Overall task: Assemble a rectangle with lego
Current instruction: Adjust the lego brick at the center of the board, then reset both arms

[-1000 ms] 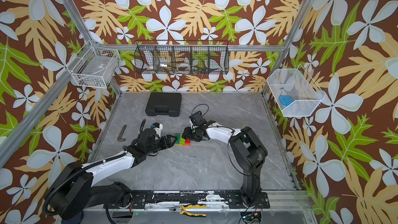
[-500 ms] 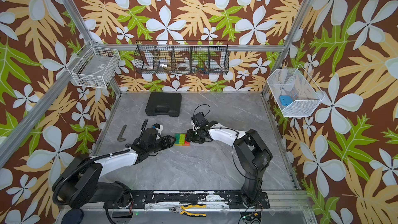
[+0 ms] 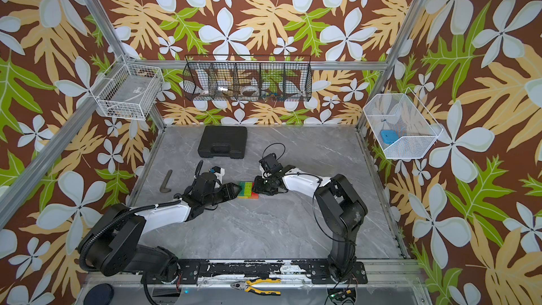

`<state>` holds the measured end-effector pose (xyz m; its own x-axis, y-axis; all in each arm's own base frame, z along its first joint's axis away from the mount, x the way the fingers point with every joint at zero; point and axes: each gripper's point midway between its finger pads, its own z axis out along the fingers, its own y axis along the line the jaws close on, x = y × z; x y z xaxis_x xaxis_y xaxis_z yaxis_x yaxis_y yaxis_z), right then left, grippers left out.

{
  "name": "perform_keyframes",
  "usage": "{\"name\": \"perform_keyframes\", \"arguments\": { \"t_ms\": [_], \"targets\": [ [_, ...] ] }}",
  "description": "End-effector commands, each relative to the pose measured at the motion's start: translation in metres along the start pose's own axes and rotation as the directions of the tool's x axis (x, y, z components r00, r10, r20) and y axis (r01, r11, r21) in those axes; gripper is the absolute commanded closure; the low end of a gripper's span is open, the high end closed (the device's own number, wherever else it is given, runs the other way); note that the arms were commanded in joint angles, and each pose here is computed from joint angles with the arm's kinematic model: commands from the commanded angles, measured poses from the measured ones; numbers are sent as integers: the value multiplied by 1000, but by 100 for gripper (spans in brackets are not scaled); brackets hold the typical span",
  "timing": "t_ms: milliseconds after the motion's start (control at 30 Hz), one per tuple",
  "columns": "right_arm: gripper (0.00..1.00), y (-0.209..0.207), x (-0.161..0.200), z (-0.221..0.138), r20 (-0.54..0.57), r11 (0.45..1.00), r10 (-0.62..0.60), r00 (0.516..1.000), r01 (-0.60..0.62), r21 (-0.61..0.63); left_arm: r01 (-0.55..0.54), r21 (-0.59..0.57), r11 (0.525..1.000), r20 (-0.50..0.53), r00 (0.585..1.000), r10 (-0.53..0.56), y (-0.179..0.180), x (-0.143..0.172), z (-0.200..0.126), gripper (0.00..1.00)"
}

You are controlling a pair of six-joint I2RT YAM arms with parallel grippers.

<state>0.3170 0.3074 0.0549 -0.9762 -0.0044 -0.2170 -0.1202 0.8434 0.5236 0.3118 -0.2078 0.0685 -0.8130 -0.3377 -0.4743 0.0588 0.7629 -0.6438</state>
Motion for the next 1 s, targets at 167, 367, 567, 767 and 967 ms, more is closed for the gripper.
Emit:
{"name": "perform_keyframes", "arguments": {
  "t_ms": [167, 367, 567, 767, 967],
  "targets": [
    [58, 10, -2, 7, 3, 1000, 0, 1000, 0, -29, -15, 16, 1000, 14, 1000, 15, -3, -3, -1, 40],
    [59, 20, -5, 10, 3, 999, -15, 1000, 15, -43, -25, -10, 1000, 20, 999, 25, 1, -3, -3, 40],
    [56, 21, -6, 8, -7, 998, -44, 999, 43, -40, -40, -56, 998, 38, 998, 42, 6, -8, -9, 35],
    [44, -2, -27, -42, 101, 998, -62, 993, 62, -2, -73, -202, 977, 129, 986, 100, 15, -32, -46, 23],
    [41, -59, -75, -129, 372, 984, -90, 924, 26, 175, -44, -353, 935, 383, 904, 187, 13, -86, -113, 10]
  ]
}}
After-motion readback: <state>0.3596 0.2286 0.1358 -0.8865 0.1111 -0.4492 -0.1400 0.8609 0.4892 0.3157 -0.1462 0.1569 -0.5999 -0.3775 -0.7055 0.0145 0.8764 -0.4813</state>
